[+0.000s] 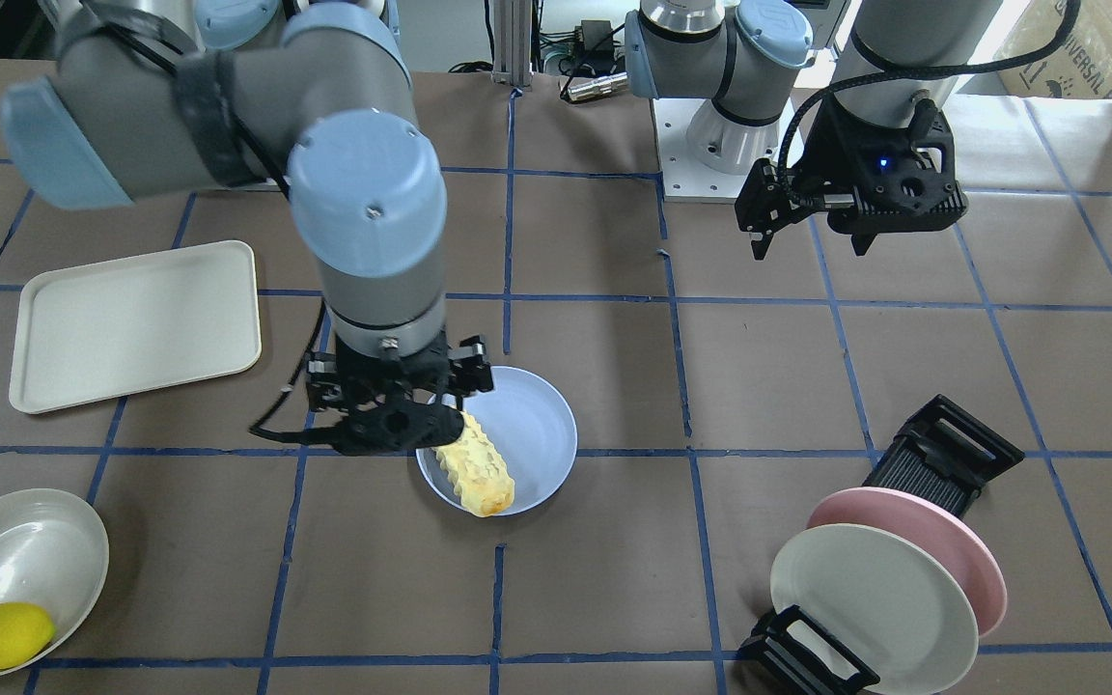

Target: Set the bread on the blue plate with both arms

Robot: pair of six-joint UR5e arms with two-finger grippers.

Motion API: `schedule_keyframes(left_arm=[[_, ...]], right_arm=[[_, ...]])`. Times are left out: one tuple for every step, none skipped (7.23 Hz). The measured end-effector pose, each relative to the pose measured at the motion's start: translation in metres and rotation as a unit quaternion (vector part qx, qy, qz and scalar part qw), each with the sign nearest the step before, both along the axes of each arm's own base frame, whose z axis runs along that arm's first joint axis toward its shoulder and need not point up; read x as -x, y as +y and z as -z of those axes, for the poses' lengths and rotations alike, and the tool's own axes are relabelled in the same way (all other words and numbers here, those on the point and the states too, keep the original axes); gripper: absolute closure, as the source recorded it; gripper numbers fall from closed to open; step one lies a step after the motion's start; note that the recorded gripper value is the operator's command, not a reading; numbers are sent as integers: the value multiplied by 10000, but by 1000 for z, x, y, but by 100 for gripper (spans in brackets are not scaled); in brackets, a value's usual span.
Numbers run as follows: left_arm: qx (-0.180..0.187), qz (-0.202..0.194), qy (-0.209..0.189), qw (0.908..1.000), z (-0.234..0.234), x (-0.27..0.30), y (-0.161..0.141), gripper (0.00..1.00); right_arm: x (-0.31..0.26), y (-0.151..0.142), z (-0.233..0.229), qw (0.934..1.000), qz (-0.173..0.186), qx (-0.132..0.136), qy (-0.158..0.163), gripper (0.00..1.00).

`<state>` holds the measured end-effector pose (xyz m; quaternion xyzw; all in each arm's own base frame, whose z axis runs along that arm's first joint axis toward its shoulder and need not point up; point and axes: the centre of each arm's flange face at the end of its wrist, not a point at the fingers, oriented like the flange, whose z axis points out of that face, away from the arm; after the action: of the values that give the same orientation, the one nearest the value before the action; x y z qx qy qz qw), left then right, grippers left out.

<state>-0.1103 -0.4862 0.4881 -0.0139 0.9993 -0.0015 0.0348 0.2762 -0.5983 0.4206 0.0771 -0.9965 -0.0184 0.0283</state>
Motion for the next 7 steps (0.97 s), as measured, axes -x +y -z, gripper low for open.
schedule_keyframes(left_arm=[[0,-22,6,10000,-1,-1,-2,0],[1,-38,12,10000,-2,-1,-3,0],[3,-49,18,10000,-3,-2,-3,0],[6,-68,25,10000,-3,-3,-4,0],[14,-95,51,9999,-4,-5,-5,0],[24,-113,120,9999,-5,-6,-6,0],[16,-118,189,9998,-7,-5,-5,0]], right_arm=[[38,24,-43,10000,17,39,-40,0],[62,54,-87,9995,40,270,-127,0],[73,75,-111,9990,61,407,-177,1],[79,89,-110,9992,79,354,-165,2],[84,106,-98,9996,87,225,-142,2],[88,132,-79,9997,89,177,-132,1],[92,164,-59,9993,78,327,-147,1]])
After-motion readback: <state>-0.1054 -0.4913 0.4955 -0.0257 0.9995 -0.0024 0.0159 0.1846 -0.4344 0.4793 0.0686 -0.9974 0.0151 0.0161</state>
